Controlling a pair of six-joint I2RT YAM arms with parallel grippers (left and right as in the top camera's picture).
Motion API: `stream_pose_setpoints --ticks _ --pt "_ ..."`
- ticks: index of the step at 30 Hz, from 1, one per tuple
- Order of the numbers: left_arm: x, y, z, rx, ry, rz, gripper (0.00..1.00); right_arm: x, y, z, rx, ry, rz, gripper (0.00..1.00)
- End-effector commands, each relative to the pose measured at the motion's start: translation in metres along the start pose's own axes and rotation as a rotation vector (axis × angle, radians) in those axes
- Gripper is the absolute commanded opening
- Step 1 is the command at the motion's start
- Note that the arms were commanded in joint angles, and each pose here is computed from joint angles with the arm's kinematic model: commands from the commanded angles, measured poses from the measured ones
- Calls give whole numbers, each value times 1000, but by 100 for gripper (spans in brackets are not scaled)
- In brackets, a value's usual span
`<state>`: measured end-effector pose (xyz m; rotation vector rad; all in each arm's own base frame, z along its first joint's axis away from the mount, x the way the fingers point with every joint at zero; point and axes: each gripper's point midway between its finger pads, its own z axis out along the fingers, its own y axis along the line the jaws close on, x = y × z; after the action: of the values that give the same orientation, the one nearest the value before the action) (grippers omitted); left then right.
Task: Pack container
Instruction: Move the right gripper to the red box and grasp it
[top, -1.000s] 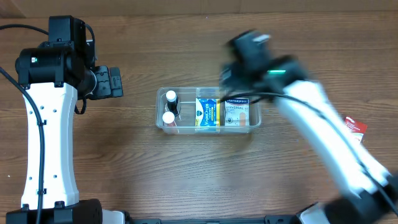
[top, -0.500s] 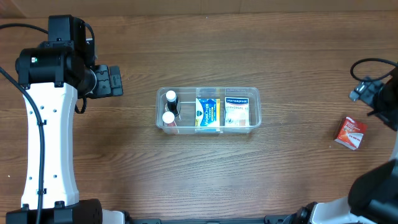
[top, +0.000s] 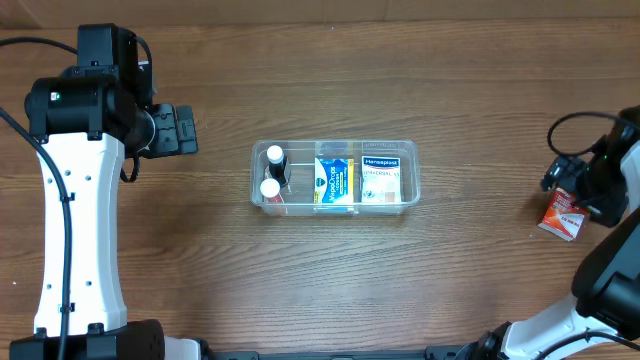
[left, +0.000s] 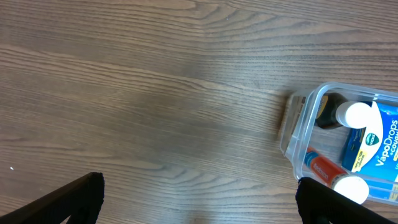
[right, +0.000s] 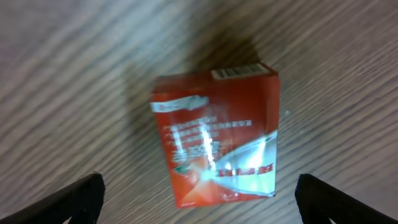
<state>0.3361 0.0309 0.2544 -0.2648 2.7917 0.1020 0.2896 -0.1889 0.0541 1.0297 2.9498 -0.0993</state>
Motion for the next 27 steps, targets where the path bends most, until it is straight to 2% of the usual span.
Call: stream_pose_setpoints --ticks 1,17,22,27 --pt "1 -1 2 8 5 13 100 5 -7 12 3 12 12 100" --pt "1 -5 2 30 7 13 100 14 -6 41 -8 -2 18 99" --pt "1 -8 1 34 5 23 100 11 -4 40 -19 -12 18 90" --pt "1 -9 1 37 6 24 100 10 -4 40 -20 -18 19 75"
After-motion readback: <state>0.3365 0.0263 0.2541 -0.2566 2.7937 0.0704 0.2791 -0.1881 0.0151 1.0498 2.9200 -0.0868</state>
